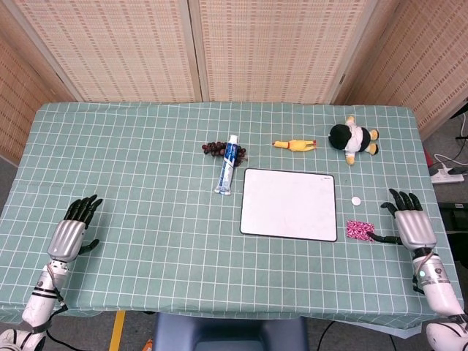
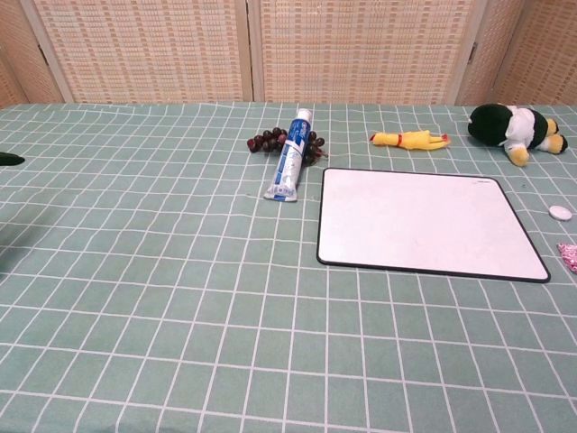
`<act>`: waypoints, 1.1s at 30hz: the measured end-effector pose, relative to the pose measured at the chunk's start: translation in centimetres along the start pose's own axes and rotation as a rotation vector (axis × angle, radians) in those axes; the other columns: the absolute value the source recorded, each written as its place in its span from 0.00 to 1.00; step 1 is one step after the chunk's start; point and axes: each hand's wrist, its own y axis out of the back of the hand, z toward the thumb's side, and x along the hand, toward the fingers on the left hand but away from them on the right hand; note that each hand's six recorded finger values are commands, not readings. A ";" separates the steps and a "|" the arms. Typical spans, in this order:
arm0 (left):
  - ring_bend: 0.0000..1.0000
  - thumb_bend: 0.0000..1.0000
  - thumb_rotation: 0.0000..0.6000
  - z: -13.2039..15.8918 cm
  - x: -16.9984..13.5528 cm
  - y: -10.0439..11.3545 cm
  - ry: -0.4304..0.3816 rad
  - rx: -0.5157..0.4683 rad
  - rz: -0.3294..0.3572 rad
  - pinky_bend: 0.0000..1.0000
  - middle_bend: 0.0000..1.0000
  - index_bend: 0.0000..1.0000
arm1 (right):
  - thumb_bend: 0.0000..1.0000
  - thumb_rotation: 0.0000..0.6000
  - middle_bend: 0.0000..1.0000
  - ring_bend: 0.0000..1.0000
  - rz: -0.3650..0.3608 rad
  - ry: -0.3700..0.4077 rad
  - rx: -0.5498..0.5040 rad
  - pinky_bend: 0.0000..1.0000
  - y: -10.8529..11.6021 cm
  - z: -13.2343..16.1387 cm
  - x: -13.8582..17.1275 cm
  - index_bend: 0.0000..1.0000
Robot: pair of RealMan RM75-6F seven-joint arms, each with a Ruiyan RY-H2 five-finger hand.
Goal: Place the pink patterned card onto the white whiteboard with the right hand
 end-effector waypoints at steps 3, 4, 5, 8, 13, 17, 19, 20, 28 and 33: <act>0.00 0.16 1.00 0.0 0.0 0.1 -0.002 -0.008 0.002 0.00 0.00 0.00 | 0.01 0.37 0.00 0.00 0.031 0.000 0.019 0.00 -0.8 0.9 -0.7 0.30; 0.00 0.16 1.00 0.0 0.0 0.1 -0.004 -0.009 0.003 0.00 0.00 0.00 | 0.01 0.38 0.00 0.00 0.039 0.002 0.023 0.00 -1.1 1.2 -0.8 0.31; 0.00 0.16 1.00 0.1 0.0 0.1 -0.005 -0.008 0.003 0.00 0.00 0.00 | 0.01 0.39 0.00 0.00 0.049 0.005 0.030 0.00 -1.3 1.5 -1.1 0.31; 0.00 0.16 1.00 0.1 0.0 0.1 -0.005 -0.006 0.002 0.00 0.00 0.00 | 0.01 0.40 0.00 0.00 0.061 0.013 0.046 0.00 -1.7 2.0 -1.4 0.31; 0.00 0.16 1.00 -0.1 -0.1 0.1 0.001 -0.012 0.001 0.00 0.00 0.00 | 0.03 0.44 0.00 0.00 0.075 0.024 0.061 0.00 -2.0 2.5 -1.5 0.31; 0.00 0.16 1.00 -0.3 -0.1 0.1 0.005 -0.013 -0.005 0.00 0.00 0.00 | 0.03 0.50 0.00 0.00 0.088 0.047 0.070 0.00 -2.0 2.9 -1.2 0.28; 0.00 0.16 1.00 -0.2 -0.1 0.1 0.004 -0.012 -0.004 0.00 0.00 0.00 | 0.01 0.61 0.00 0.00 0.093 0.050 0.085 0.00 -1.8 2.7 -1.0 0.26; 0.00 0.16 1.00 -0.2 -0.1 0.1 0.003 -0.012 -0.004 0.00 0.00 0.00 | 0.00 0.69 0.00 0.00 0.098 0.051 0.092 0.00 -1.7 2.6 -0.9 0.25; 0.00 0.16 1.00 -0.2 -0.1 -0.1 0.002 -0.013 -0.007 0.00 0.00 0.00 | 0.00 1.00 0.00 0.00 0.125 0.040 0.123 0.00 -1.6 2.4 -0.5 0.21; 0.00 0.16 1.00 -0.2 -0.1 -0.1 0.005 -0.019 -0.009 0.00 0.00 0.00 | 0.00 1.00 0.00 0.00 0.127 0.043 0.120 0.00 -1.6 2.8 -0.8 0.25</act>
